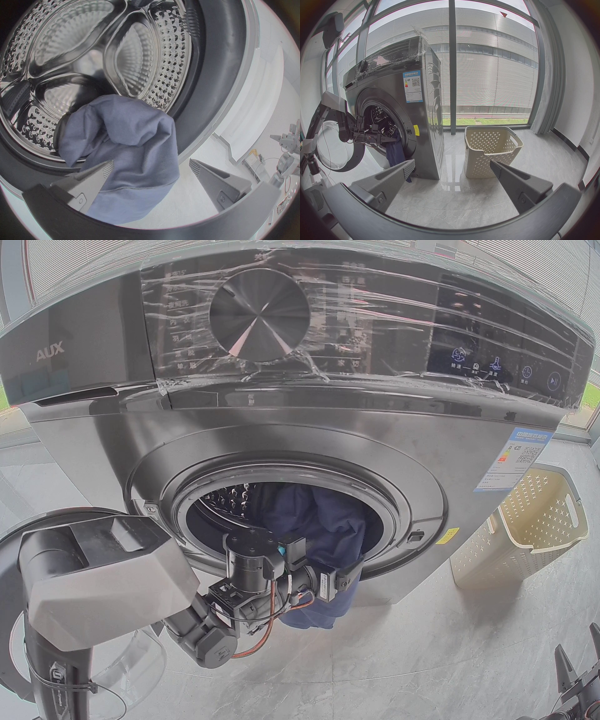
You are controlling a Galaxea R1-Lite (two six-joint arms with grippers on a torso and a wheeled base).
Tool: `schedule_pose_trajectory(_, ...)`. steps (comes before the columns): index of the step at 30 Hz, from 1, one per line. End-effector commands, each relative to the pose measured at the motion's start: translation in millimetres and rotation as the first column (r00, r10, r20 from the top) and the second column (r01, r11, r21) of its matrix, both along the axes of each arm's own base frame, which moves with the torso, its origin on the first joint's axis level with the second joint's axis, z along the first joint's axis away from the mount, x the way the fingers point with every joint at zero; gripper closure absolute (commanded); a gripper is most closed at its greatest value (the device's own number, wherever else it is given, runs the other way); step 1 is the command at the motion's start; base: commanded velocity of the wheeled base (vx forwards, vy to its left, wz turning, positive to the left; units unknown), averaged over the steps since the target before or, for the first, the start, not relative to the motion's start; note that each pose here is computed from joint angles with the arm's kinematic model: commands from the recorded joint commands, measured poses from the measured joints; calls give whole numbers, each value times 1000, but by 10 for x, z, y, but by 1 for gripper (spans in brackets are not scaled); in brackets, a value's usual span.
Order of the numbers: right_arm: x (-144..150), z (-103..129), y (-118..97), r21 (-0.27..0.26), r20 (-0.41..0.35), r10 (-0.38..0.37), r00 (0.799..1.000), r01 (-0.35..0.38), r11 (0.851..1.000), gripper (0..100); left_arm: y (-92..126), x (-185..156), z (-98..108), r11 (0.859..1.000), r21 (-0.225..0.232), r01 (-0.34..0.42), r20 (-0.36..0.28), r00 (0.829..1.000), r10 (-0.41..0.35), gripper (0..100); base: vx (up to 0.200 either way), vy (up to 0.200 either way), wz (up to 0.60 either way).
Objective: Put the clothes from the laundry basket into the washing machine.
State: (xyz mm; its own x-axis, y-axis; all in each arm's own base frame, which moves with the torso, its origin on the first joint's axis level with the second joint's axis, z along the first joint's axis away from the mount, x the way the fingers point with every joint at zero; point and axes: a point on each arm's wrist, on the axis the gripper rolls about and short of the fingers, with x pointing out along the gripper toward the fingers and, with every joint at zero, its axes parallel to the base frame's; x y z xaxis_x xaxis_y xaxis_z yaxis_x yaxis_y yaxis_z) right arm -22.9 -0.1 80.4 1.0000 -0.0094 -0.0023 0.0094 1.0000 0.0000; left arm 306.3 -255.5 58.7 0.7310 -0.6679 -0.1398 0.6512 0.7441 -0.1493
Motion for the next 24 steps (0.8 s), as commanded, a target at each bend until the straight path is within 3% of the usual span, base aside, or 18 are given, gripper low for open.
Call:
schedule_pose_trajectory(1,0,-46,0,0,2,-1,1000,1,1000,0,-107,93,-210,1000,22,10,0,1000,-10,0,0,0,0)
schedule_pose_trajectory(10,0,-44,-1,2,4,0,1000,0,1000,0,-146,368,-243,999,-12,-48,46,998,49,0,0,0,0)
schedule_pose_trajectory(11,0,-44,-1,2,4,0,1000,0,1000,0,-131,418,-248,997,-17,-70,52,996,71,100,0,0,0)
schedule_pose_trajectory(17,0,-44,-1,2,4,0,1000,0,1000,0,-77,459,-238,996,-18,-86,57,995,87,100,0,0,0)
schedule_pose_trajectory(22,0,-44,-1,2,4,0,1000,0,1000,0,-62,497,-188,995,-43,-95,82,992,98,100,0,0,0)
schedule_pose_trajectory(24,0,-46,0,2,2,-1,1000,1,1000,0,-12,586,-117,989,-69,-131,109,984,138,100,0,0,0)
